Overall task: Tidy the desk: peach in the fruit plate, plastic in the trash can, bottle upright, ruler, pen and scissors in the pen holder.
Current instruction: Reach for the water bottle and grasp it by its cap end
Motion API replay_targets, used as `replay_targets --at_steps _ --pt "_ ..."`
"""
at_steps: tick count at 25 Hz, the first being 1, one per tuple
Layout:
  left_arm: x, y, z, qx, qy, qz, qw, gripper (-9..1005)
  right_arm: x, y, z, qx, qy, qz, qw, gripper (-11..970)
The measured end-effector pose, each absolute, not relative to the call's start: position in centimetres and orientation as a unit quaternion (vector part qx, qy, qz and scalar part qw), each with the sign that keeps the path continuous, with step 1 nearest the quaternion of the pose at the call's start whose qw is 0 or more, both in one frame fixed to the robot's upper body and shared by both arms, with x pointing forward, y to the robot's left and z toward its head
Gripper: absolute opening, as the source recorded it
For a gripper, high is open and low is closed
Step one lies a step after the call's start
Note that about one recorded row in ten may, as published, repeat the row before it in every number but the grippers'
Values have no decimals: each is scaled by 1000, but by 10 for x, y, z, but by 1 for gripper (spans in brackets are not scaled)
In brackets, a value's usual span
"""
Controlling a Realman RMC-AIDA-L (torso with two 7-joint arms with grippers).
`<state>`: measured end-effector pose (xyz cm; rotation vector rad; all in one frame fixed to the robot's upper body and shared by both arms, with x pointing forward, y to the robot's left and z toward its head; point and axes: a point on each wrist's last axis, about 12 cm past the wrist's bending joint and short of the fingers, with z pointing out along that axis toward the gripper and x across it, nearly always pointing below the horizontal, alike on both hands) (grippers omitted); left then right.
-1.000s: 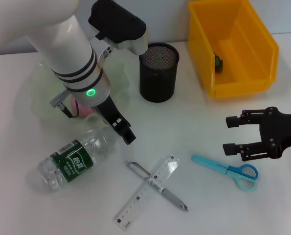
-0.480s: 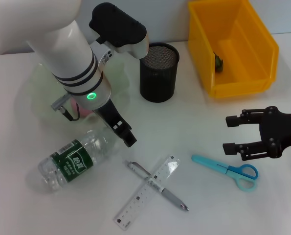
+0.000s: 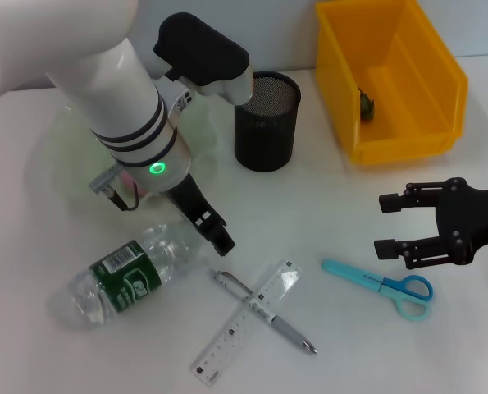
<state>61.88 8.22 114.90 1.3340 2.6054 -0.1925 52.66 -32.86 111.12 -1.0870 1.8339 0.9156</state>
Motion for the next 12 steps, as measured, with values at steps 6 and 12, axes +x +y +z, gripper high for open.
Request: replay_targets --at_steps 6,12 --pt "615 79 1149 461 878 -81 98 658 526 -329 1111 -429 725 364 398 784" --pt "613 79 1146 464 877 -79 95 655 526 -329 1111 -428 725 365 398 785"
